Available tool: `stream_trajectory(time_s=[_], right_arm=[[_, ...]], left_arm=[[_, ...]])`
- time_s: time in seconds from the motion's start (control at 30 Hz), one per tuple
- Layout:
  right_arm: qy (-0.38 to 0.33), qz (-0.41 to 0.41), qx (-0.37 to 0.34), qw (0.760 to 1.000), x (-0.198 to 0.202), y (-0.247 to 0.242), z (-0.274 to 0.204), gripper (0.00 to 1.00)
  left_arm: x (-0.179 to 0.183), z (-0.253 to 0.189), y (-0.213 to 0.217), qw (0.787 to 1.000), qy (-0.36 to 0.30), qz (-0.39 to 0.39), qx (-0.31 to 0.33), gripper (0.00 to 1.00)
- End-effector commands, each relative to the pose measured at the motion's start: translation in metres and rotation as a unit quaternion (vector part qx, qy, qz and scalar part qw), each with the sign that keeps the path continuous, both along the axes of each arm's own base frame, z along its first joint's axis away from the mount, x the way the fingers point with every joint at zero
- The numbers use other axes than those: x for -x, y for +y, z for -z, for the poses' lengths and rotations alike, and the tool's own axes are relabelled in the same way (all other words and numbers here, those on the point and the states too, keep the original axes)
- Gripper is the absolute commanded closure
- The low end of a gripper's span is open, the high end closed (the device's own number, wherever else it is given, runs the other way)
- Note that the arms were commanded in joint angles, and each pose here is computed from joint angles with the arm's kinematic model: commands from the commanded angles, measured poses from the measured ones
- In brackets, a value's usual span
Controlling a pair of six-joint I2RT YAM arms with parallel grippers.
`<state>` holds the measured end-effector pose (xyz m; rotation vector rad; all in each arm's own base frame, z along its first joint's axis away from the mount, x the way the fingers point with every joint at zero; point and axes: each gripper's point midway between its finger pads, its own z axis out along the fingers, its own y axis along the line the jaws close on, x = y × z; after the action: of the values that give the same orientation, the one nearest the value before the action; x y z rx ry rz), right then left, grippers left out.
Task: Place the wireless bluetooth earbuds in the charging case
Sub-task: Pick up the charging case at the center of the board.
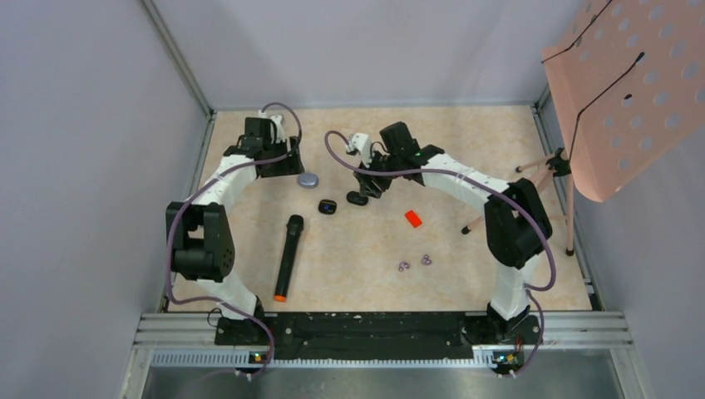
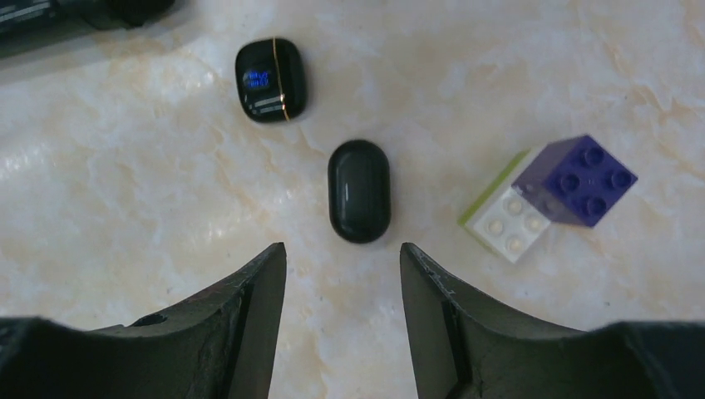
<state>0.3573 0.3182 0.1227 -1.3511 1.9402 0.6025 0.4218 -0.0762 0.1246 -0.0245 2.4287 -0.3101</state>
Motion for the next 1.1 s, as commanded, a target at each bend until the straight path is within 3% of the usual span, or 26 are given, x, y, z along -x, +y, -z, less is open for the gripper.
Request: stream_trajectory(time_s=[0.0, 0.03, 0.13, 0.33, 0.63, 0.8, 1.07], right_arm=[[-0.026, 0.013, -0.048, 0.998, -0.026, 0.032, -0.033, 0.47], [-0.026, 0.016, -0.048, 0.998, -0.027, 0.032, -0.035, 0.46], [-0.033, 0.024, -0.045, 0.998, -0.026, 0.026, -0.041, 0.45], [-0.025, 0.039, -0.043, 0.998, -0.016, 0.011, -0.043, 0.44], [-0.028, 0.047, -0.039, 0.998, -0.010, 0.002, -0.044, 0.44], [-0.031, 0.048, -0.038, 0.998, -0.010, 0.001, -0.045, 0.44], [-0.033, 0.049, -0.034, 0.998, -0.008, -0.002, -0.046, 0.44]], left_arm=[[-0.018, 0.014, -0.014, 0.999, -0.002, 0.028, 0.030, 0.16], [-0.024, 0.017, -0.016, 0.999, -0.004, 0.034, 0.031, 0.12], [-0.037, 0.025, -0.021, 0.999, -0.003, 0.042, 0.033, 0.11], [-0.048, 0.047, -0.027, 0.998, 0.020, 0.041, 0.041, 0.17], [-0.046, 0.072, -0.037, 0.998, 0.051, 0.032, 0.030, 0.20], [-0.044, 0.083, -0.033, 0.998, 0.064, 0.012, 0.013, 0.31], [-0.039, 0.086, -0.043, 0.997, 0.070, 0.026, 0.018, 0.62]])
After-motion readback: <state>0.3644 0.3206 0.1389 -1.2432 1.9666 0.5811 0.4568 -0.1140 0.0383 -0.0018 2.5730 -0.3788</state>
